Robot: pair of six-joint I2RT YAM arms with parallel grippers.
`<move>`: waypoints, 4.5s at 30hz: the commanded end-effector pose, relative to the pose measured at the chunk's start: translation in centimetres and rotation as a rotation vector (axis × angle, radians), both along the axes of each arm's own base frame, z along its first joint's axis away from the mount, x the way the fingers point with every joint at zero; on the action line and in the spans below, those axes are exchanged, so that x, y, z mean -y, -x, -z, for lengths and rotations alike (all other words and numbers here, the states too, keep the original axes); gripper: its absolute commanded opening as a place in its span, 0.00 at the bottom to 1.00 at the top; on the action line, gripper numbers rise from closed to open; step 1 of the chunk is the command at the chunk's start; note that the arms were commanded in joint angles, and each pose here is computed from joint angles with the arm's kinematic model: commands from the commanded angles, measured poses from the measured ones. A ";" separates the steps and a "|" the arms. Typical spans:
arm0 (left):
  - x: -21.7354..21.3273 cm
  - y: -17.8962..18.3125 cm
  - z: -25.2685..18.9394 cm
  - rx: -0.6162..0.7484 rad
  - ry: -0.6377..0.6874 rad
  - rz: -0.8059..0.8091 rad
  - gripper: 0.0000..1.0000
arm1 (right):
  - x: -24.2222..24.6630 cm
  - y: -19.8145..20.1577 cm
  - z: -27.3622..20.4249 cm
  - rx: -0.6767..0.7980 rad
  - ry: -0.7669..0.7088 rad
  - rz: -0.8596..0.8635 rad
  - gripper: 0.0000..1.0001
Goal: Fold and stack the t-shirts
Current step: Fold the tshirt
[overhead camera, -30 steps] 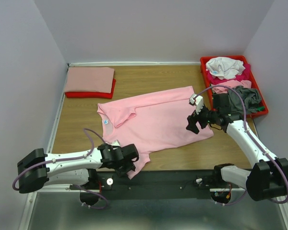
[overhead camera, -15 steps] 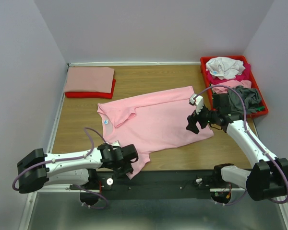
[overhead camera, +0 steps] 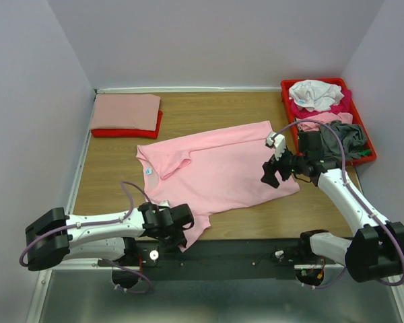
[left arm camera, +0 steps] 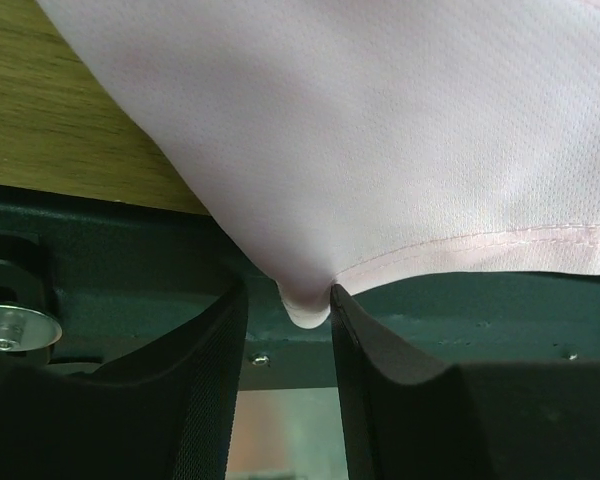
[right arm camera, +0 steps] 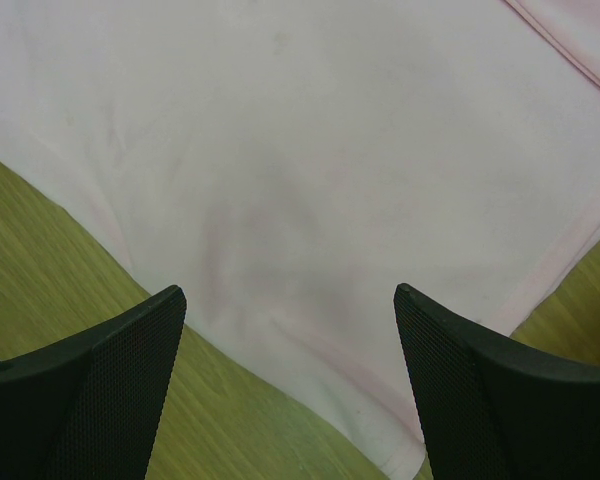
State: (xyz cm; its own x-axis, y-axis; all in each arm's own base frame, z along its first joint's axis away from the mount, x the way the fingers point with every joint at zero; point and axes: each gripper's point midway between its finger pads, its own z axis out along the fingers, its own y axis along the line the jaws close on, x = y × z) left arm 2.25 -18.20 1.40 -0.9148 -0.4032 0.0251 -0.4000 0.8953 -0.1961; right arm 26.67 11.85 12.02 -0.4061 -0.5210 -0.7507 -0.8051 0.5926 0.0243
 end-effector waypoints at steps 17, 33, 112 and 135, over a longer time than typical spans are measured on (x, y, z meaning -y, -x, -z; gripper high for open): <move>-0.5 0.2 1.3 -0.016 -0.046 0.035 0.38 | -0.1 0.3 -0.3 0.004 -0.027 0.004 0.91; -0.7 0.0 0.9 -0.015 -0.046 -0.033 0.40 | -0.2 0.4 -0.5 0.008 -0.034 -0.001 0.92; 3.9 -5.5 -6.4 0.296 0.304 0.010 0.00 | 10.9 0.9 8.2 -0.261 0.500 -0.205 0.60; 3.9 -5.2 -5.8 0.269 0.314 0.008 0.00 | 11.6 3.1 11.1 -0.326 0.536 -0.239 0.24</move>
State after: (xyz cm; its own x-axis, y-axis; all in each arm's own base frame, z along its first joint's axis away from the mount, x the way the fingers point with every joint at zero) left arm 7.29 -22.09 7.03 -0.9098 -0.4042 -0.0942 -0.2901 0.7817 -0.5520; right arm 24.62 0.47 1.48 -0.3795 -0.8947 -0.2356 -0.9221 0.3865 0.0172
